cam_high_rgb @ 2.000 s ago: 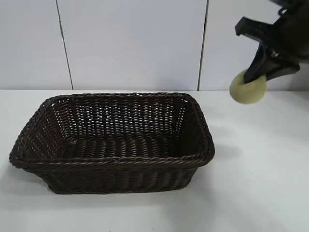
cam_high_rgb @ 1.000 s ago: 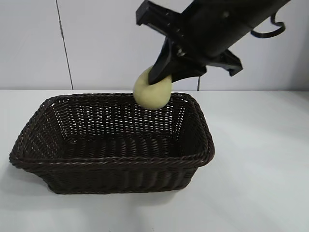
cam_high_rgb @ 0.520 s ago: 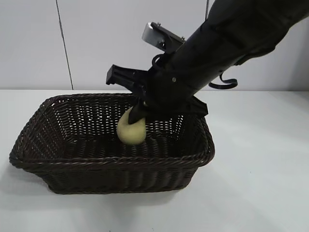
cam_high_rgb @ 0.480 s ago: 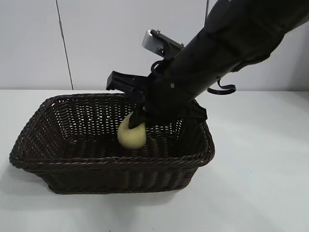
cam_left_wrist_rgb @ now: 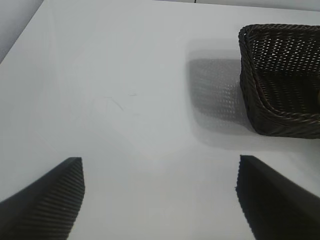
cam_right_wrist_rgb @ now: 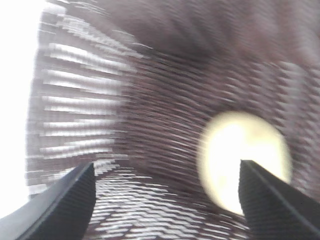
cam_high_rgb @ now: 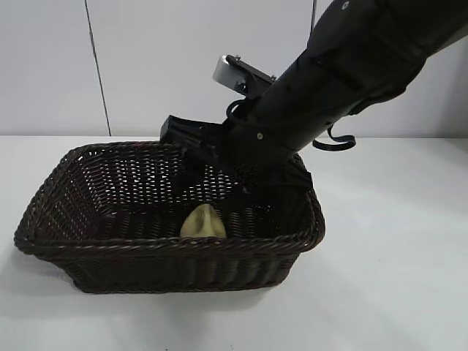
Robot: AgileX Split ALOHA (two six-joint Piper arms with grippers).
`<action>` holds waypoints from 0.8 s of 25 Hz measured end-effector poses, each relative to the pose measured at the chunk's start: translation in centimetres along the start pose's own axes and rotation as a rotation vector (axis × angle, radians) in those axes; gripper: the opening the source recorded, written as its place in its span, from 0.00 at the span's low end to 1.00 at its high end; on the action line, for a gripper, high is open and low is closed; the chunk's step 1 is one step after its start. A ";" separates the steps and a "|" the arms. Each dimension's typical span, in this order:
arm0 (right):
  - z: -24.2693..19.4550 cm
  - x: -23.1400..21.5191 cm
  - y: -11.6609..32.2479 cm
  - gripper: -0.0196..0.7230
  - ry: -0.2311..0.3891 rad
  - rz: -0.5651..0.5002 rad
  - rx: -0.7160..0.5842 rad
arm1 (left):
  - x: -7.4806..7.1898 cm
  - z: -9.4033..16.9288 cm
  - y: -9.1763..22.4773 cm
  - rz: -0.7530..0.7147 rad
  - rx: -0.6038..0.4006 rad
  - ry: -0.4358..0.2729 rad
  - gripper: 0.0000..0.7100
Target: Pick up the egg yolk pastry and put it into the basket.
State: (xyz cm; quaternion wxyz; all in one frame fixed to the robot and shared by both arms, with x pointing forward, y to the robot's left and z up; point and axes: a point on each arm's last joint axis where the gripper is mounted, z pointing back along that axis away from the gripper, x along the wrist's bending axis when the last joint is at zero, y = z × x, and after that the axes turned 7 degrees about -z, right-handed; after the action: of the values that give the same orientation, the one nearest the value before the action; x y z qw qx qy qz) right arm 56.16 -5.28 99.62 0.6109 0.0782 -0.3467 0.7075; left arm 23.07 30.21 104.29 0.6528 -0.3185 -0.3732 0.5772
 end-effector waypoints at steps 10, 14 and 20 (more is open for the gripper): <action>6.4 -2.3 -5.6 0.79 0.282 0.045 0.076 | 0.0 0.0 0.0 0.000 0.000 0.000 0.85; 8.9 -5.5 -6.7 0.79 0.435 0.030 0.121 | 0.0 0.0 0.0 0.000 0.000 0.000 0.85; 12.3 -11.5 -7.5 0.79 0.589 -0.092 0.167 | 0.0 0.0 0.0 0.000 0.000 0.000 0.85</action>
State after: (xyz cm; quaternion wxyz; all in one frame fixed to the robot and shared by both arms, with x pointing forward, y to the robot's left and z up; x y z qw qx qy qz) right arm 62.01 -21.75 105.68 0.7080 -0.0647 -0.0915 0.6973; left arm 23.07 30.21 104.29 0.6528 -0.3185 -0.3732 0.5772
